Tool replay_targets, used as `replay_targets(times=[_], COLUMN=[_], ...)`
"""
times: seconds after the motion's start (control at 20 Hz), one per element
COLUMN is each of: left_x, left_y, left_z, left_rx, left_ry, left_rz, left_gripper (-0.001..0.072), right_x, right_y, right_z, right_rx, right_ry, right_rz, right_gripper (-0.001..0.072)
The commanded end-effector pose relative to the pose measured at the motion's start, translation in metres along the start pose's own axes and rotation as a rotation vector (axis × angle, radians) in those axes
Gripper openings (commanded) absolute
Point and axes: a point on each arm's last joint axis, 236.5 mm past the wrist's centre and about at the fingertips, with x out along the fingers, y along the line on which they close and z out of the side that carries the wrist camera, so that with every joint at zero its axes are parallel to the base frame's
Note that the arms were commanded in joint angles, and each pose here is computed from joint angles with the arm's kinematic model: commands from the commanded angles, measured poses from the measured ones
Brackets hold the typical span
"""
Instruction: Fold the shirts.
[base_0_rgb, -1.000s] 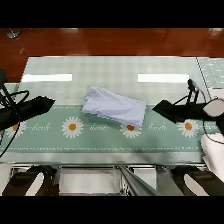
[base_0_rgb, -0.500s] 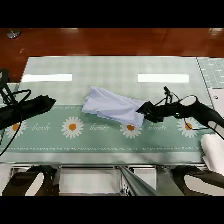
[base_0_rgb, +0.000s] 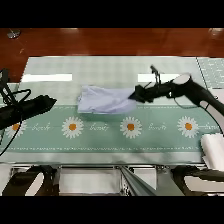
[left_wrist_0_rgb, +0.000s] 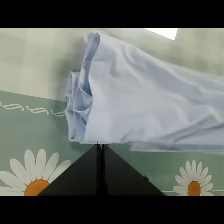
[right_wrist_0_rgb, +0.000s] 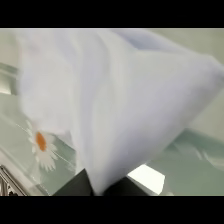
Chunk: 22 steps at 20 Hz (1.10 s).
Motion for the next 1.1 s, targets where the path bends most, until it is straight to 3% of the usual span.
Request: replay_targets(times=[0.0, 0.15, 0.4, 0.65, 0.9, 1.05], left_x=[0.000, 0.000, 0.000, 0.000, 0.000, 0.000], left_y=[-0.003, -0.014, -0.014, -0.014, -0.014, -0.014], left_z=[0.000, 0.000, 0.000, 0.000, 0.000, 0.000], left_rx=[-0.013, -0.051, -0.050, -0.050, -0.050, -0.050], left_ry=[0.001, 0.000, 0.002, 0.002, 0.002, 0.000], left_rz=[-0.014, -0.060, -0.060, -0.060, -0.059, -0.059], left_gripper=[0.0023, 0.0024, 0.0024, 0.0023, 0.0023, 0.0023], right_x=[-0.062, -0.115, -0.206, -0.319, -0.421, -0.456], right_y=[0.063, 0.100, 0.095, 0.025, -0.044, -0.047], right_z=[0.058, 0.086, 0.101, 0.097, 0.010, -0.032], right_rx=[-0.201, -0.272, -0.244, 0.061, 0.374, 0.480], right_ry=[-0.105, -0.200, -0.284, -0.478, -0.486, -0.560], right_rz=[-0.088, -0.171, -0.325, -0.559, -0.942, -0.973], right_gripper=[0.0025, 0.0025, 0.0026, 0.0026, 0.0025, 0.0026])
